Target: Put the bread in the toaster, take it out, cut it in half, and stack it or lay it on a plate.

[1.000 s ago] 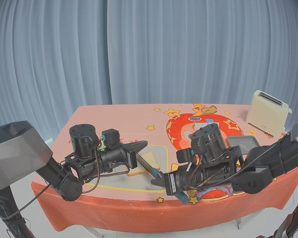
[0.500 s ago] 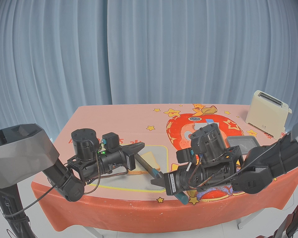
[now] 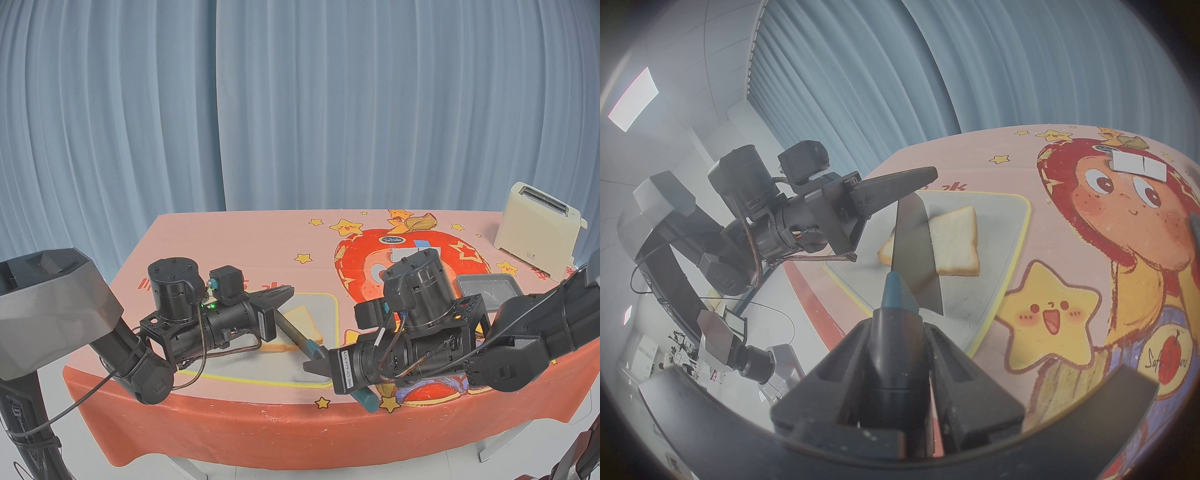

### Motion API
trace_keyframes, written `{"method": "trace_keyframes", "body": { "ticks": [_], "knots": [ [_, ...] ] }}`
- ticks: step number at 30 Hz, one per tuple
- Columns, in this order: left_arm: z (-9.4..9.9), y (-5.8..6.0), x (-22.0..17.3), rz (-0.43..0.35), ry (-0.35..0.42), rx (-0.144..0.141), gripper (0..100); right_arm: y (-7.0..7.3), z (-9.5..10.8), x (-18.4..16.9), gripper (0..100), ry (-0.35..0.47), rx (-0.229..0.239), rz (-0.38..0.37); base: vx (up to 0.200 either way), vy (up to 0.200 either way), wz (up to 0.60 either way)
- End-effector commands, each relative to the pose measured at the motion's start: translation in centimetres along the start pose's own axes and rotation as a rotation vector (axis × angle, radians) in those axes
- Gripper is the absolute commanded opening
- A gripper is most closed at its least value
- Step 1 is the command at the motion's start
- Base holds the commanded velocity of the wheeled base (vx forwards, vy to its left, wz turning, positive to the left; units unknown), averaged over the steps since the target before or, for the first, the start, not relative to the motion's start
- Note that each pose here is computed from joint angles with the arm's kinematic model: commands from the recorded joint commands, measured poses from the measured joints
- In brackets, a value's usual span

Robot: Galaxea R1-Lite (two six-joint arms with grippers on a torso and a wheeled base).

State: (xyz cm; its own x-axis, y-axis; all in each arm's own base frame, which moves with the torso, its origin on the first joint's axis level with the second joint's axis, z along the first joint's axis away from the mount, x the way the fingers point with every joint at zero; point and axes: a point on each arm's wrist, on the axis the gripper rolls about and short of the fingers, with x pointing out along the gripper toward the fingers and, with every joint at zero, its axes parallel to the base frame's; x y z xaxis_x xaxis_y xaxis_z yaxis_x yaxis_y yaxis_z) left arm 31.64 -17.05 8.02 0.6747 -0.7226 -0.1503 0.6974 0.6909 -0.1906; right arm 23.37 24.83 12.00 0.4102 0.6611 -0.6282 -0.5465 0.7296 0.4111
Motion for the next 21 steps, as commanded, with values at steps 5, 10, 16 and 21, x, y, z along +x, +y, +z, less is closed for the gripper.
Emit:
{"method": "trace_keyframes", "body": {
  "ticks": [5, 10, 16, 21],
  "knots": [
    [0.2, -0.1, 0.0, -0.003, -0.009, 0.001, 0, -0.1, -0.2, 0.2, 0, 0.008, 0.0, -0.008, 0.0, 0.0, 0.0],
    [-0.2, 0.1, 0.0, 0.005, 0.006, -0.006, 0, 0.1, 0.1, -0.2, 0, -0.006, -0.001, 0.001, 0.0, 0.0, 0.0],
    [-0.7, 0.3, 0.4, 0.029, 0.011, -0.01, 0, 0.1, 0.0, -0.2, 0, -0.002, -0.003, -0.002, 0.0, 0.0, 0.0],
    [0.1, 0.1, 0.2, 0.025, -0.009, -0.003, 0, -0.2, -0.4, 0.4, 0, 0.019, -0.002, -0.011, 0.0, 0.0, 0.0]
  ]
}}
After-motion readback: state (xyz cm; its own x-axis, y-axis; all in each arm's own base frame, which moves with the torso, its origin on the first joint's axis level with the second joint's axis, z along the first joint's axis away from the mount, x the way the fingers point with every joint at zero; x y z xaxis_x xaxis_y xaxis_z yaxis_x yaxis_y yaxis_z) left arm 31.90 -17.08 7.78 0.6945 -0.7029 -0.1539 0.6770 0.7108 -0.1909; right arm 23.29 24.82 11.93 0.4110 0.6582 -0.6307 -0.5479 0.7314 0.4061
